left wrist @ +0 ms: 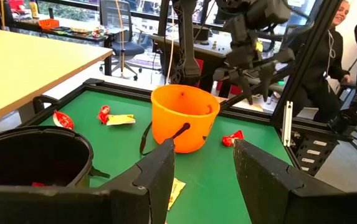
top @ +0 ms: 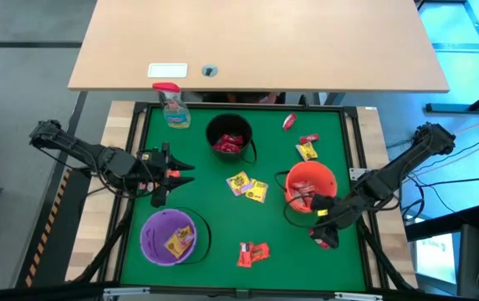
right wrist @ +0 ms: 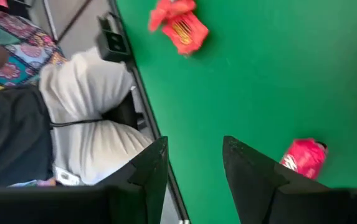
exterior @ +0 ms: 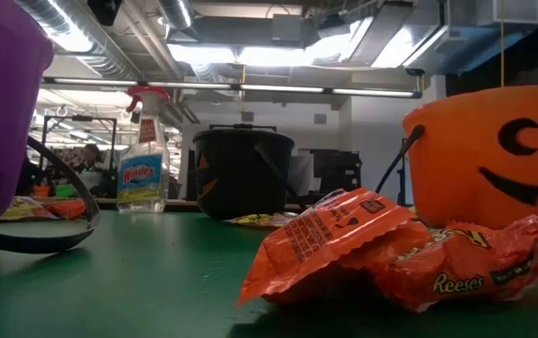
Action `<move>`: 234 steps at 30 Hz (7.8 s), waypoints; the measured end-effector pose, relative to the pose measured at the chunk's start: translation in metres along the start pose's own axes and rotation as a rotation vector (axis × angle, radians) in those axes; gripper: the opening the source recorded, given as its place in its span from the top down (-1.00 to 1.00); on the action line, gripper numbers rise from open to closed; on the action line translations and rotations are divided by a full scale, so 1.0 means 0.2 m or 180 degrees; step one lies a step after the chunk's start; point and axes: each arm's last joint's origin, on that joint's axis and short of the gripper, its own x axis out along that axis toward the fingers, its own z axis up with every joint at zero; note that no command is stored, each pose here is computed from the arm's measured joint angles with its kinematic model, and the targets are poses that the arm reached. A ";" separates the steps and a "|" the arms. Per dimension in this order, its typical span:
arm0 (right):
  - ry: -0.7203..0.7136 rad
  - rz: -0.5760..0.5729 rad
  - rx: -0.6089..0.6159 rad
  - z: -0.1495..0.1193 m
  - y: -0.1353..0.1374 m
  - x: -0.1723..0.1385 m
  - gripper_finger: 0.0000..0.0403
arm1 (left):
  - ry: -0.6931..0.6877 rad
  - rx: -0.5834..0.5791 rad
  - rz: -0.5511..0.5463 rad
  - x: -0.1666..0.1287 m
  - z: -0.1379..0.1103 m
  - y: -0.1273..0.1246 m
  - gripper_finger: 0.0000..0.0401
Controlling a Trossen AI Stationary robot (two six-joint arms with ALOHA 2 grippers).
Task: Sort candy
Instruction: Put the red candy into the black bucket, then put the yellow candy into the violet bucket
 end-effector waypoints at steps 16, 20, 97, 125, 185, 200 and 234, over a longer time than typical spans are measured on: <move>0.0268 -0.0162 -0.0257 -0.18 0.12 0.23 0.26 | 0.0054 -0.0061 -0.0070 0.00 -0.01 0.00 0.22; 0.0554 -0.0400 -0.0120 -0.26 0.11 0.30 0.26 | 0.0055 -0.0063 -0.0069 0.00 -0.01 0.00 0.22; 0.0684 -0.2311 0.0163 -0.39 -0.14 0.67 -0.30 | 0.0069 -0.0121 -0.0090 0.00 -0.01 0.00 0.22; 0.0837 -0.2028 0.0221 -0.40 -0.10 0.72 0.64 | 0.0102 -0.0119 -0.0166 0.00 -0.01 -0.01 0.22; -0.1893 -0.1573 -0.1056 1.52 -0.40 -0.10 0.71 | -0.0089 -0.0209 -0.0286 -0.03 0.03 -0.01 0.22; -0.1905 -0.1653 -0.1144 1.54 -0.42 -0.10 -0.13 | -0.0089 -0.0208 -0.0285 -0.03 0.03 -0.01 0.22; -0.0491 -0.1520 -0.1574 0.83 0.13 0.31 0.06 | -0.0044 -0.0097 -0.0179 -0.03 0.02 0.00 0.22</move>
